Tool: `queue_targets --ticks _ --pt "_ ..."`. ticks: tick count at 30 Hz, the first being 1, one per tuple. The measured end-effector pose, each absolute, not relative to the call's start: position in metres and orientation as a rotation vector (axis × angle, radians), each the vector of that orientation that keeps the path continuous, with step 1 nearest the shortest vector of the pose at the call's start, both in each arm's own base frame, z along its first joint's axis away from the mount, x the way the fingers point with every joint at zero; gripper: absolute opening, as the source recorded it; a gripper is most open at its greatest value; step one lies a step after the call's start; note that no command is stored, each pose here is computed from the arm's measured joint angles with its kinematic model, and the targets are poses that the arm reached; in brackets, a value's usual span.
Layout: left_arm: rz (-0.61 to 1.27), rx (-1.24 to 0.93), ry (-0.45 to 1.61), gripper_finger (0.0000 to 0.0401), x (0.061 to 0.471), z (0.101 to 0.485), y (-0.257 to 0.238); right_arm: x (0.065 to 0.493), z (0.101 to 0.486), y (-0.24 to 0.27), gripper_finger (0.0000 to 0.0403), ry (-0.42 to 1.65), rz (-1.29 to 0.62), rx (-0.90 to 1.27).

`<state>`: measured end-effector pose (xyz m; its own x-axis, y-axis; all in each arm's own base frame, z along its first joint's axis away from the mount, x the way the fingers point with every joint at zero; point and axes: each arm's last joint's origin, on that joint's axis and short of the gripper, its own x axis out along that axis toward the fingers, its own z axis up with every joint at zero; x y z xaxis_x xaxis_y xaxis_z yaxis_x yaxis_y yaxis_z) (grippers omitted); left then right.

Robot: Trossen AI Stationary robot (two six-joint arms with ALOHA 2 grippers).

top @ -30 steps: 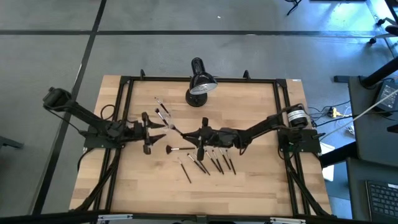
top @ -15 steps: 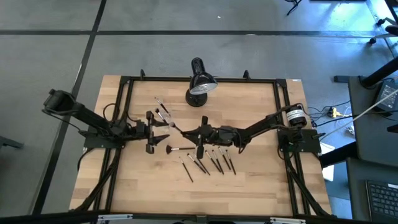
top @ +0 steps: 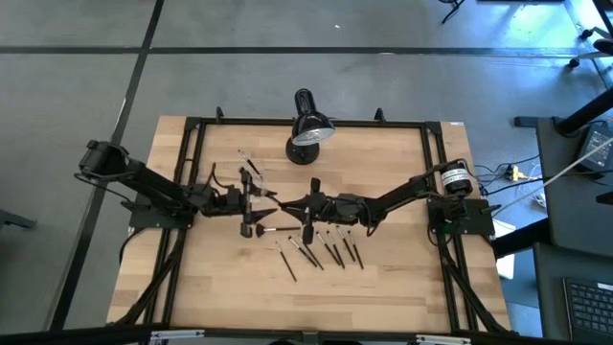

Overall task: Sort items
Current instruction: Put the blush brush into the transparent organizer

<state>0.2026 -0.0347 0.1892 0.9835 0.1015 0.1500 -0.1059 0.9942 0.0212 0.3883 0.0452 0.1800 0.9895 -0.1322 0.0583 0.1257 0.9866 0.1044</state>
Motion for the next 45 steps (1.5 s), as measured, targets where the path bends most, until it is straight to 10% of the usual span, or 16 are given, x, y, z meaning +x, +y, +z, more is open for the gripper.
queue_targets --ticks 30,45 --pt "0.109 0.025 -0.139 0.0059 0.201 0.191 -0.034 0.389 0.178 0.042 0.0078 -0.053 -0.143 0.144" --pt "0.59 0.011 0.035 0.0058 0.18 0.19 -0.018 0.388 0.152 0.029 0.0137 0.21 -0.138 0.426"
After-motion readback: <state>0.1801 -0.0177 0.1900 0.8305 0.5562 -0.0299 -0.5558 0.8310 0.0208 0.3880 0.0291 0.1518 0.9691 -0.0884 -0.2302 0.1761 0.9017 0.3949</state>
